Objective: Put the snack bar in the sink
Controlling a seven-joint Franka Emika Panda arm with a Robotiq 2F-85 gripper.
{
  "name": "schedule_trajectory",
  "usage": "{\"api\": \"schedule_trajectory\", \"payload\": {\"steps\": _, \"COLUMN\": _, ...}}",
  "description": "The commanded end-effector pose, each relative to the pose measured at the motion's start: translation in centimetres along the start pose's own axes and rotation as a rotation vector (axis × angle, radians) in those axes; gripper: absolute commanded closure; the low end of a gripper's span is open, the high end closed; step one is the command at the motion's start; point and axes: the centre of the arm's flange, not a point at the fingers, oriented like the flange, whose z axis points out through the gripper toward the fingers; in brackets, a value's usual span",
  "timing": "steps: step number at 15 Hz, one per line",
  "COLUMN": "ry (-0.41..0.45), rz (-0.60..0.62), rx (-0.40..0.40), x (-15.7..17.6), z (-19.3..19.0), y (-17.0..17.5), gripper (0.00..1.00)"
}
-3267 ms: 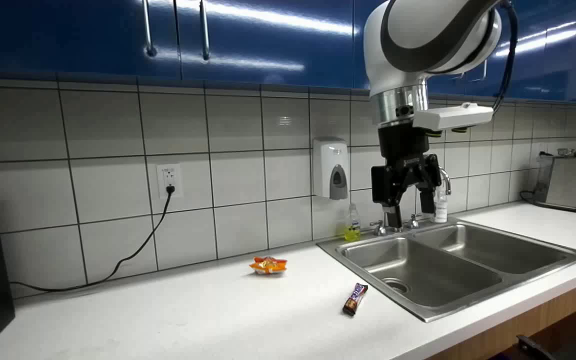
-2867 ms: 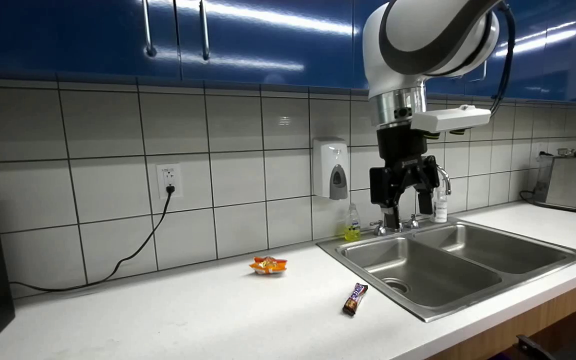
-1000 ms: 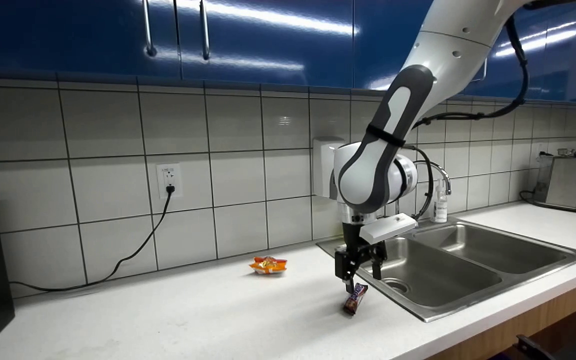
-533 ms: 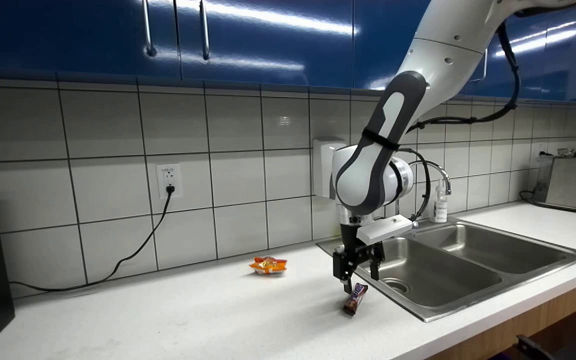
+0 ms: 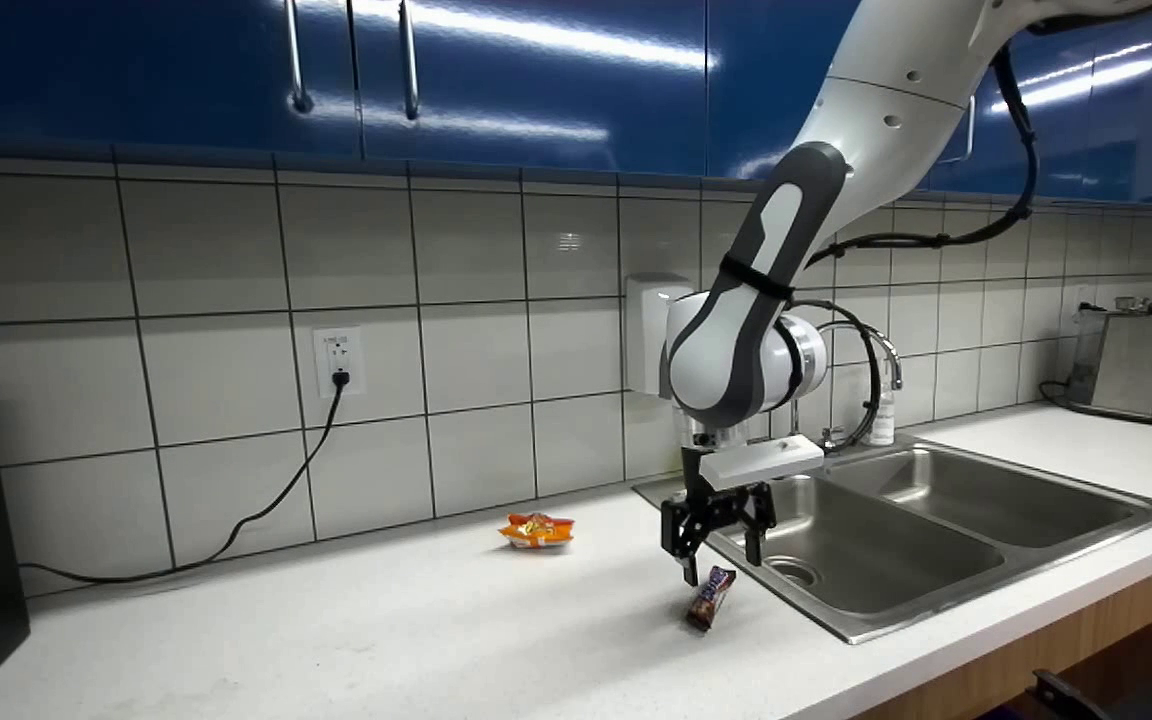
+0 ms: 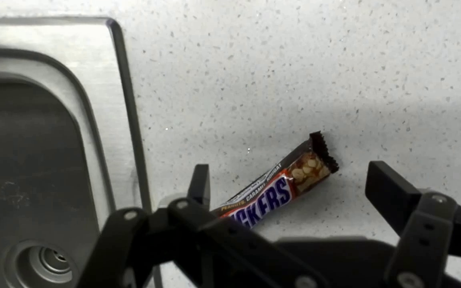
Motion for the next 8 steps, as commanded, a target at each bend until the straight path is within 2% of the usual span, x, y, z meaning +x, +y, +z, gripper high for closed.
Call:
{"api": "schedule_trajectory", "payload": {"steps": 1, "ry": 0.005, "rz": 0.195, "rx": -0.036, "x": 0.21, "z": -0.31, "y": -0.28, "gripper": 0.00}}
{"api": "schedule_trajectory", "payload": {"steps": 4, "ry": 0.011, "rz": 0.346, "rx": -0.054, "x": 0.40, "z": -0.28, "y": -0.26, "gripper": 0.00}}
{"api": "schedule_trajectory", "payload": {"steps": 8, "ry": 0.015, "rz": 0.502, "rx": -0.037, "x": 0.72, "z": -0.21, "y": -0.66, "gripper": 0.00}}
